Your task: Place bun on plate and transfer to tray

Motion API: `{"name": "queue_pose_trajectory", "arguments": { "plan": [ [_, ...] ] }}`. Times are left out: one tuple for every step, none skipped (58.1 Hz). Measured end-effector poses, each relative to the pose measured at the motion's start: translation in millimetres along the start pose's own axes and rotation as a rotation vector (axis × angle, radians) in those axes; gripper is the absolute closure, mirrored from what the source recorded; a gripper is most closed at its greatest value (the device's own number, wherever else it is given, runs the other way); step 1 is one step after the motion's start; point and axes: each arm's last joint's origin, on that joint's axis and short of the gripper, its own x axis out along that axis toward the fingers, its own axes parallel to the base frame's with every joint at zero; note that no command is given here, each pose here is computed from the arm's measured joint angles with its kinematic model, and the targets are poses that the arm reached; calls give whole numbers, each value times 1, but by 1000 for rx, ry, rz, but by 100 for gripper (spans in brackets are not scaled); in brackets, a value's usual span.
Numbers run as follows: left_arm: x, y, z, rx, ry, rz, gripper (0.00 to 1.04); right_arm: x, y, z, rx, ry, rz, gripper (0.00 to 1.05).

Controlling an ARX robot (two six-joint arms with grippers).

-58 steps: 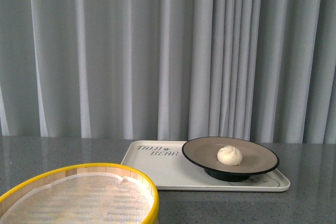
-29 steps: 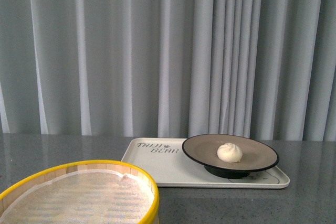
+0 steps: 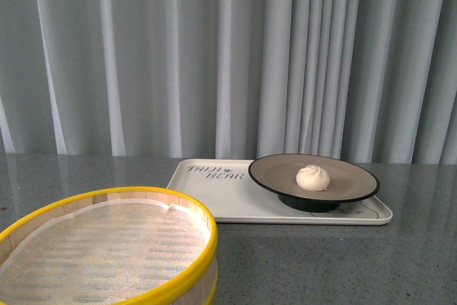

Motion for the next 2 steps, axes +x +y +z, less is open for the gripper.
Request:
{"name": "queue_pose_trajectory", "arguments": {
  "plan": [
    [0,0,0,0,0,0,7,0,0,0,0,0,0,9],
    [0,0,0,0,0,0,7,0,0,0,0,0,0,9]
  ]
}}
